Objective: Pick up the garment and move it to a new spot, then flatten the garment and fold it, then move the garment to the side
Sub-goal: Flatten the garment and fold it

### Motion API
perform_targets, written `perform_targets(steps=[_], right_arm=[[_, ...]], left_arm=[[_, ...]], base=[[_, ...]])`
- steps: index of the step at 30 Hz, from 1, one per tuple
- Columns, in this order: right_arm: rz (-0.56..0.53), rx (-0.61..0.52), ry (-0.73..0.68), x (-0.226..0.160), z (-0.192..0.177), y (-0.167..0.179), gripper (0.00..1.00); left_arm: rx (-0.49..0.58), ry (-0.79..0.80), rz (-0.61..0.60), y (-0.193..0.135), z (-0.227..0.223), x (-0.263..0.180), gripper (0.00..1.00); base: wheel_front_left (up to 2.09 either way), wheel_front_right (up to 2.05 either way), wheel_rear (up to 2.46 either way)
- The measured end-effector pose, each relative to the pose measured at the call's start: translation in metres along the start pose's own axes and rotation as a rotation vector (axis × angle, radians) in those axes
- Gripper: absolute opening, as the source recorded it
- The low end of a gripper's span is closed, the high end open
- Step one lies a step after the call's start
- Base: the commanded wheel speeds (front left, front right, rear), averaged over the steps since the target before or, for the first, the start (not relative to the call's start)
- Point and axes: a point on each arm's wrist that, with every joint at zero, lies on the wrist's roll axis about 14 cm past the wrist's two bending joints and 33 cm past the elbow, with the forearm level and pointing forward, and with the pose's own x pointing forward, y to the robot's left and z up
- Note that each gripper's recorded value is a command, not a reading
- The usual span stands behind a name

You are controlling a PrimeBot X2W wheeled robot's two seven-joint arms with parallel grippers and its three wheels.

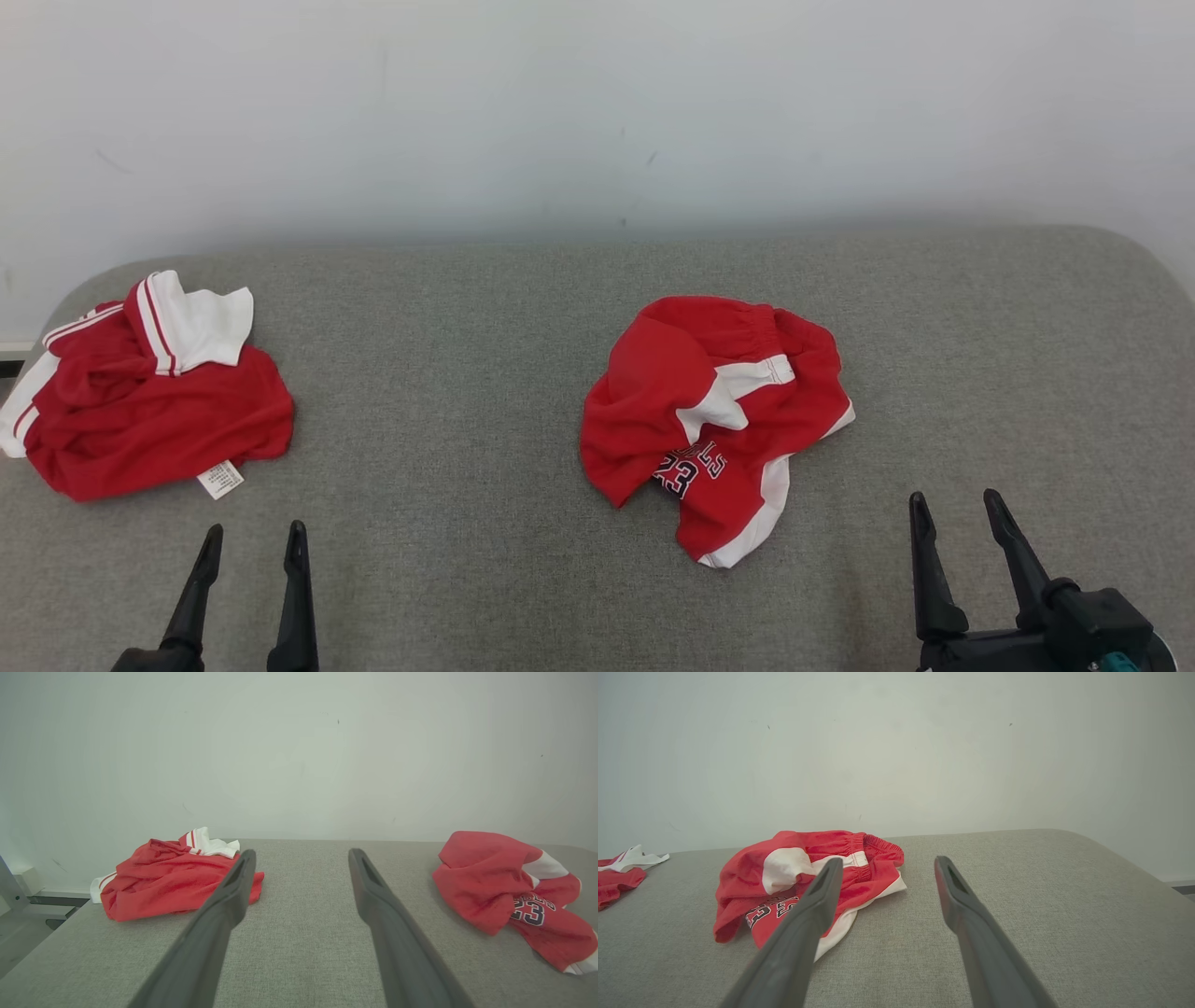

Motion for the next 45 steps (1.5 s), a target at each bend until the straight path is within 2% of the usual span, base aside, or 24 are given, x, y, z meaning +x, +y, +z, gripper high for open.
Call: perform_targets(steps=[23,29,34,41,45], right_arm=[[-0.006,-0.001,-0.004,-0.002,0.001,-0.002,1.00],[-0.017,-0.004,-0.002,-0.004,0.001,-0.006,1.00],[-0.041,-0.008,-0.008,-0.006,0.004,-0.014,1.00],[-0.118,-0.013,0.005,-0.017,0.001,-0.037,1.00],[-0.161,-0.016,0.013,-0.022,-0.001,-0.050,1.00]], left_arm=[[-0.002,-0.006,-0.007,-0.005,0.001,0.004,1.00],[-0.031,-0.018,-0.141,-0.055,0.002,0.023,1.00],[-0.073,-0.003,-0.298,-0.111,-0.003,0.037,1.00],[-0.095,0.101,-0.555,-0.196,-0.034,0.033,1.00],[-0.095,0.172,-0.661,-0.228,-0.057,0.027,1.00]], base=[[0.00,0.00,0.00],[0.00,0.00,0.00],[0.00,0.00,0.00],[0.00,0.00,0.00],[0.00,0.00,0.00]])
